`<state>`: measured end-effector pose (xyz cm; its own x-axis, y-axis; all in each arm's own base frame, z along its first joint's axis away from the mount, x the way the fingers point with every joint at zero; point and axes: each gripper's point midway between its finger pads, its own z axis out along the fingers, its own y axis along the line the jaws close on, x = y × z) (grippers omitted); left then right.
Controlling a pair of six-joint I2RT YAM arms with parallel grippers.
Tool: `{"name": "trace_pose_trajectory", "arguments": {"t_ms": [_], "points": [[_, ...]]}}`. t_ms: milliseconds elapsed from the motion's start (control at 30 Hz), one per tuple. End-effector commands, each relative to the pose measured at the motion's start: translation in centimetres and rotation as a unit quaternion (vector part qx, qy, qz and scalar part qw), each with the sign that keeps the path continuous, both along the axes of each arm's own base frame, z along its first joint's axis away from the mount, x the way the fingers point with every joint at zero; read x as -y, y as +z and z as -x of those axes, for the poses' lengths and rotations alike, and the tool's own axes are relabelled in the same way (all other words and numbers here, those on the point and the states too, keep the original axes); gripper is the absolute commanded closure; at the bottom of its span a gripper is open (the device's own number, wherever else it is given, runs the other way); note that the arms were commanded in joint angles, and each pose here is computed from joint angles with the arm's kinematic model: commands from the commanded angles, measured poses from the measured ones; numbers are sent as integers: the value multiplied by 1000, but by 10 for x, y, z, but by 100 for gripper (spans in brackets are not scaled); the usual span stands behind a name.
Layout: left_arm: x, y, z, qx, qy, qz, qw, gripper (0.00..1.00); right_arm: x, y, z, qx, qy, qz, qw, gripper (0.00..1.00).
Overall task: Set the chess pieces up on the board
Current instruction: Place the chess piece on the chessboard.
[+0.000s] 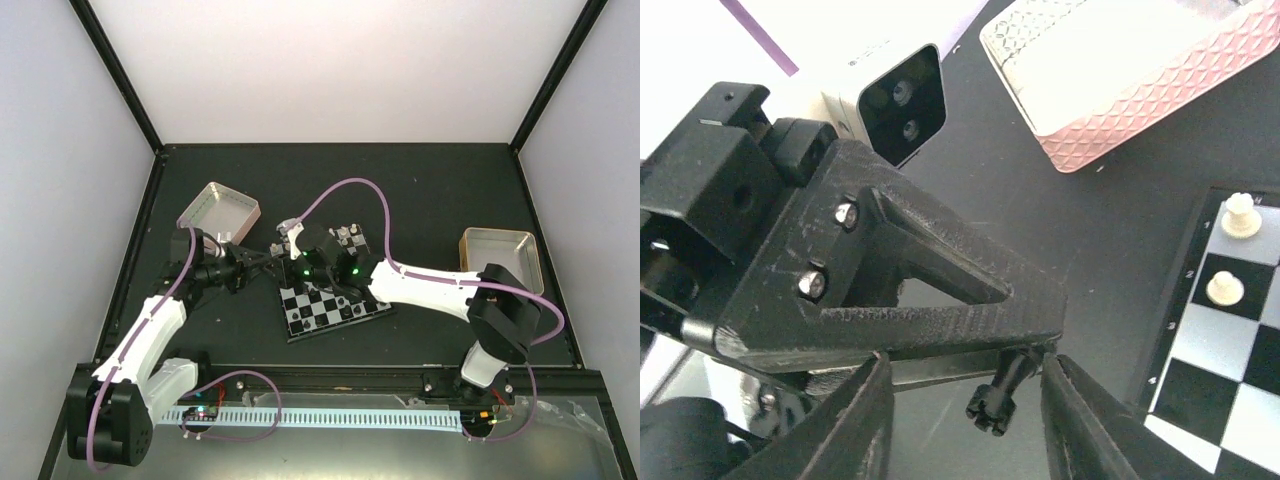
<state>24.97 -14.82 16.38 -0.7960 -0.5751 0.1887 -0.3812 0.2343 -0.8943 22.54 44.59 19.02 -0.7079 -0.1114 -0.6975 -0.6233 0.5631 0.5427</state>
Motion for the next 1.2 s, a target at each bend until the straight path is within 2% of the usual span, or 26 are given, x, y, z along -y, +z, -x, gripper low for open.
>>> {"name": "trace_pose_trajectory", "arguments": {"t_ms": [0,233,667,1000,1100,1167], "points": [[2,3,1,-1,-1,16,1000,83,-2,-5,-8,6,-22,19,1000,63],[2,2,2,-4,-1,18,1000,83,3,-9,-14,8,-41,33,999,77],[1,0,2,-7,10,20,1000,85,-5,-14,-1,-18,-17,27,999,75],[1,-2,4,-10,12,23,1000,85,-8,-12,0,-18,-14,21,1000,98],[0,-1,4,-6,12,20,1000,80,-7,-8,0,-20,-16,20,999,99],[-1,-3,5,-2,13,11,1000,70,-4,-6,1,-24,-18,25,999,99]]}}
